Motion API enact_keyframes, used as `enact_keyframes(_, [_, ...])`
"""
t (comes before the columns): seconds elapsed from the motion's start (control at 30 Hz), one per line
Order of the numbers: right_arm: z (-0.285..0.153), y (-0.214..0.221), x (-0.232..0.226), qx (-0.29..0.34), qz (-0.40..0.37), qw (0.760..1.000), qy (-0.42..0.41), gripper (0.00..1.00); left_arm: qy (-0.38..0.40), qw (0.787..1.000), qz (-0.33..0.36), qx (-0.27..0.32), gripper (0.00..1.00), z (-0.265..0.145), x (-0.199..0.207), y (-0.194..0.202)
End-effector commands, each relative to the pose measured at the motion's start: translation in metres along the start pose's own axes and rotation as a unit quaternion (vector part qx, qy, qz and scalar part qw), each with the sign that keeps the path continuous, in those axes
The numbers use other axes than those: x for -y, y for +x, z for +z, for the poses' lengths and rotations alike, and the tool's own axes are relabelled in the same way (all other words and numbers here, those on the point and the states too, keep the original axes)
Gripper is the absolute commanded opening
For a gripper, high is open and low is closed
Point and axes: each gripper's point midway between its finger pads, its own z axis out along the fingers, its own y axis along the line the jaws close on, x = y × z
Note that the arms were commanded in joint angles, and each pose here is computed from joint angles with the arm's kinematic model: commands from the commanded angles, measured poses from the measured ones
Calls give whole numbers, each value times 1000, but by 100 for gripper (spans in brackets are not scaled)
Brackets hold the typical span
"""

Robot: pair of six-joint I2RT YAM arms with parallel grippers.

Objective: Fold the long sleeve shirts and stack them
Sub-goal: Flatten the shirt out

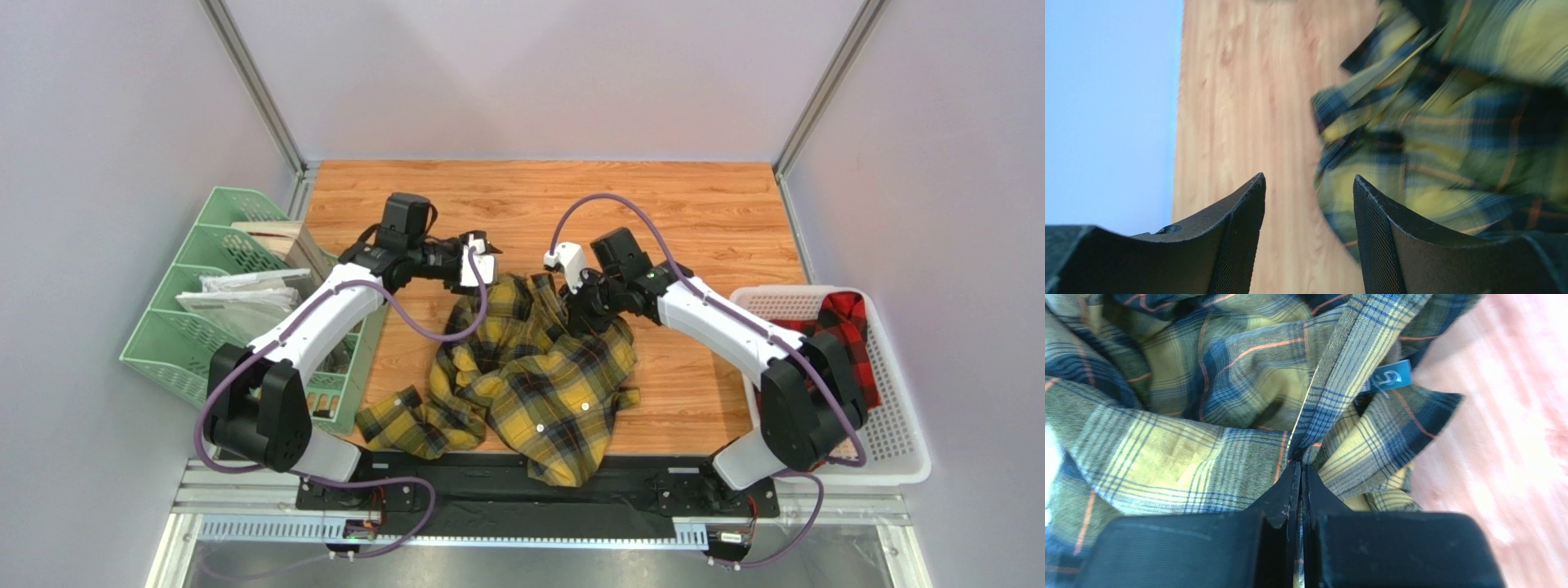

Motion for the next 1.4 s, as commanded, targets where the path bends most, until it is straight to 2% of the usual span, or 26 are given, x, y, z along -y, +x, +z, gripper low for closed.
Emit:
enact_keyframes(0.0, [-18,-29,20,66,-40,991,113,0,99,985,-125,70,61,12,27,-28])
enact_keyframes(0.1, [-27,-28,35,74,-42,981,173,0,113,974,-179,77,59,23,13,-29])
enact_keyframes(0.2, [-46,-40,46,111,-39,968,222,0,109,964,-234,63,57,35,8,-22])
enact_keyframes(0.23, [-61,-47,57,129,-34,955,264,0,95,967,-229,57,56,43,2,-20])
enact_keyframes(0.4, [-94,-56,72,177,-9,924,338,0,44,955,-291,-27,57,71,-6,19])
enact_keyframes(0.43, [-98,-59,73,189,-4,919,346,0,50,943,-328,-38,59,74,-1,21])
enact_keyframes(0.67, [-108,-59,74,204,2,910,360,0,37,878,-460,-127,60,98,-6,62])
enact_keyframes(0.7, [-110,-55,74,201,0,909,365,0,52,861,-483,-149,44,96,5,65])
enact_keyframes(0.77, [-110,-50,72,193,-16,909,370,0,50,832,-518,-192,24,97,11,82])
enact_keyframes(0.8, [-109,-40,71,184,-24,908,375,0,54,809,-544,-218,9,90,20,90])
enact_keyframes(0.83, [-105,-34,66,177,-34,910,372,0,52,794,-560,-230,1,86,24,96])
enact_keyframes(0.9, [-102,-20,59,161,-48,915,367,0,42,761,-594,-258,0,74,34,114])
enact_keyframes(0.97, [-87,1,49,136,-58,927,344,0,34,747,-604,-276,0,64,42,127])
enact_keyframes(1.03, [-72,16,29,111,-69,951,281,0,32,755,-595,-274,0,59,42,126])
enact_keyframes(1.07, [-66,20,21,100,-76,959,254,4,38,762,-593,-259,0,60,44,124])
enact_keyframes(1.1, [-59,33,10,74,-73,970,219,11,46,776,-581,-241,0,60,41,118])
enact_keyframes(1.13, [-61,31,10,65,-69,972,215,19,53,792,-569,-214,5,56,37,102])
enact_keyframes(1.17, [-62,42,6,36,-62,977,199,23,49,805,-557,-198,17,50,29,95])
enact_keyframes(1.2, [-68,44,16,23,-47,977,206,28,50,814,-550,-178,23,43,23,86])
enact_keyframes(1.23, [-77,26,19,36,-40,980,193,45,38,822,-545,-159,31,29,14,73])
enact_keyframes(1.27, [-80,23,18,35,-30,985,165,55,26,814,-558,-156,43,13,9,76])
enact_keyframes(1.3, [-93,14,37,49,-14,983,177,64,22,809,-567,-154,52,3,8,74])
enact_keyframes(1.33, [-99,3,45,61,-9,982,177,79,22,807,-571,-149,61,-8,9,69])
enact_keyframes(1.37, [-102,-25,54,79,-13,984,160,82,29,789,-592,-162,79,-22,19,71])
